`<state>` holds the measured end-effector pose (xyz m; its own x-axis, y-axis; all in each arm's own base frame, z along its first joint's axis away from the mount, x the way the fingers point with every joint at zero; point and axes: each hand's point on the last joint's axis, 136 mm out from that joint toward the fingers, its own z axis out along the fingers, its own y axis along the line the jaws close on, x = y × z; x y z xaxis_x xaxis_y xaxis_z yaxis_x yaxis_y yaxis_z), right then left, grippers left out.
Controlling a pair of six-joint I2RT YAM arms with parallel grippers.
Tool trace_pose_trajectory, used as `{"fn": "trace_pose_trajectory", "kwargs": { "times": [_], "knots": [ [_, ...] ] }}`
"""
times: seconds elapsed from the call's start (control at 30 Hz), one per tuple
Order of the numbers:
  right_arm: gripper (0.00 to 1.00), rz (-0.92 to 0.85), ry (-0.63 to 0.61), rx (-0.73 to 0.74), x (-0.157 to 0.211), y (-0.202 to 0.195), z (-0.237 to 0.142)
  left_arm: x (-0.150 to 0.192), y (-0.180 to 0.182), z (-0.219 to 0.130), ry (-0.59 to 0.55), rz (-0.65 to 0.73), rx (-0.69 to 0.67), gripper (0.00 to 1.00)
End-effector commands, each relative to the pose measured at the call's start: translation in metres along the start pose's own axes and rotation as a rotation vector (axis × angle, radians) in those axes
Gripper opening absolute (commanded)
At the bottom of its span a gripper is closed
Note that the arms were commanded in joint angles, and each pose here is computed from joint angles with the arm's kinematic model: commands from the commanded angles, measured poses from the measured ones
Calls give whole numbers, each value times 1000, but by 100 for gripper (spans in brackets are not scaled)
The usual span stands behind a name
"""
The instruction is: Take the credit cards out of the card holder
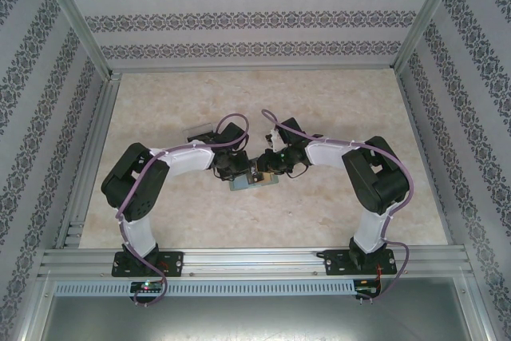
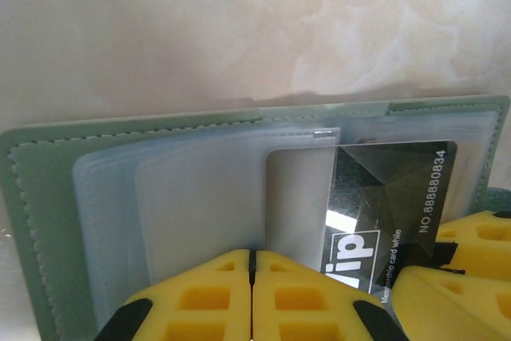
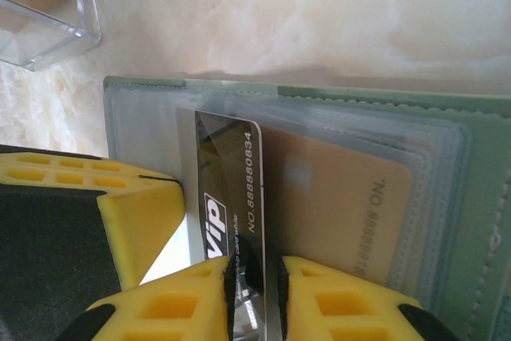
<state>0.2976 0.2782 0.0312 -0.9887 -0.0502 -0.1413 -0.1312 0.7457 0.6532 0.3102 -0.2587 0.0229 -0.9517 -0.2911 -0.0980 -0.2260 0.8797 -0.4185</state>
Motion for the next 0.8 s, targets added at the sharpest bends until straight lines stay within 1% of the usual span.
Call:
{"fn": "trace_pose_trajectory", "kwargs": {
  "times": [0.0,0.07,0.13,0.3,0.43,0.6,0.77],
  "knots": [
    [25,-24,28,12,4,0,7,17,24,13,65,6,-104,7],
    [25,-26,29,7,4,1,7,19,27,13,68,5,-109,7],
    [23,-24,25,0,3,1,7,20,28,14,71,3,-111,7],
    [6,-16,17,4,3,-3,5,18,27,12,68,11,-112,7],
    [0,-4,-10,-6,0,-9,-5,18,28,12,65,14,-117,7],
    [0,-3,-56,-20,-6,-13,-27,18,27,11,63,14,-109,7],
    [0,-10,-100,-45,-10,-7,-49,10,10,-4,33,24,-65,9]
  ]
}}
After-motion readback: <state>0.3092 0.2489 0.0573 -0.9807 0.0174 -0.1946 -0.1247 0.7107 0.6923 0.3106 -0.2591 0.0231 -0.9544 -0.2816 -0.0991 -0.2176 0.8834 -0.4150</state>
